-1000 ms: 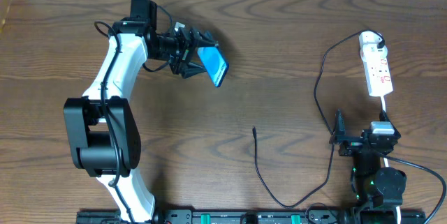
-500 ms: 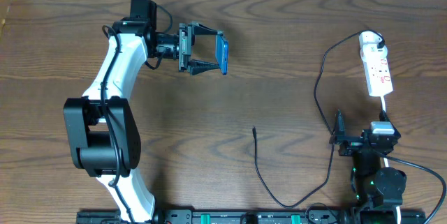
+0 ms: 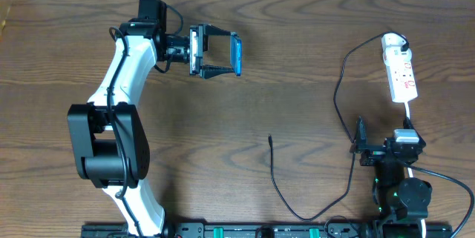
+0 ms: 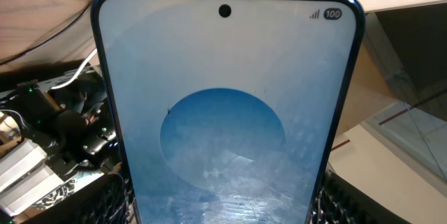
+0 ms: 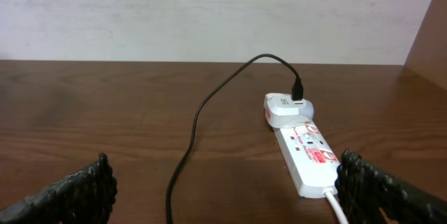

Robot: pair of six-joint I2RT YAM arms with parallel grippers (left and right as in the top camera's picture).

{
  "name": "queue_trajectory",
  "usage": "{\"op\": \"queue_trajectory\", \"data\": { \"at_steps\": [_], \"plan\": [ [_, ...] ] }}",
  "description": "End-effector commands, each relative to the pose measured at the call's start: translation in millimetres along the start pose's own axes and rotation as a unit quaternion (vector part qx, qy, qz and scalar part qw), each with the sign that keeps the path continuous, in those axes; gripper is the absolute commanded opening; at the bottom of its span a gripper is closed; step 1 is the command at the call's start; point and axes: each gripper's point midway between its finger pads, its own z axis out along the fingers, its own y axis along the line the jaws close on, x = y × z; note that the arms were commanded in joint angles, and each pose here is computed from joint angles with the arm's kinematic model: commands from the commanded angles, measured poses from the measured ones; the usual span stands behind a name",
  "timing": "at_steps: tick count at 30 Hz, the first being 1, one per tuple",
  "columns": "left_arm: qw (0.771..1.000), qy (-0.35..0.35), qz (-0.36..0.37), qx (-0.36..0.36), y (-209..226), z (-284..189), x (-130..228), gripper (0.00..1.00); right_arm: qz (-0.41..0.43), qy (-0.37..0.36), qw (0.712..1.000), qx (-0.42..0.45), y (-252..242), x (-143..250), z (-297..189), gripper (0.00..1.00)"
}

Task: Plug charger to phone and switch on socket
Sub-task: 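Lift the phone with the left gripper and tilt it upright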

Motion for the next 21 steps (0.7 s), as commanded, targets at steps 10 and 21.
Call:
{"op": "queue_trajectory", "data": {
  "at_steps": [10, 21],
  "plan": [
    [0.999, 0.029, 0.014, 0.015, -8.8, -3.6, 18.8, 0.07, 0.005, -0.001, 1.0, -0.001, 0.8, 0.0, -0.3, 0.99],
    [0.999, 0.029, 0.013, 0.015, -8.8, -3.6, 18.8, 0.07, -0.004, -0.005, 1.0, 0.007, -1.7, -1.8, -0.4, 0.99]
  ]
}}
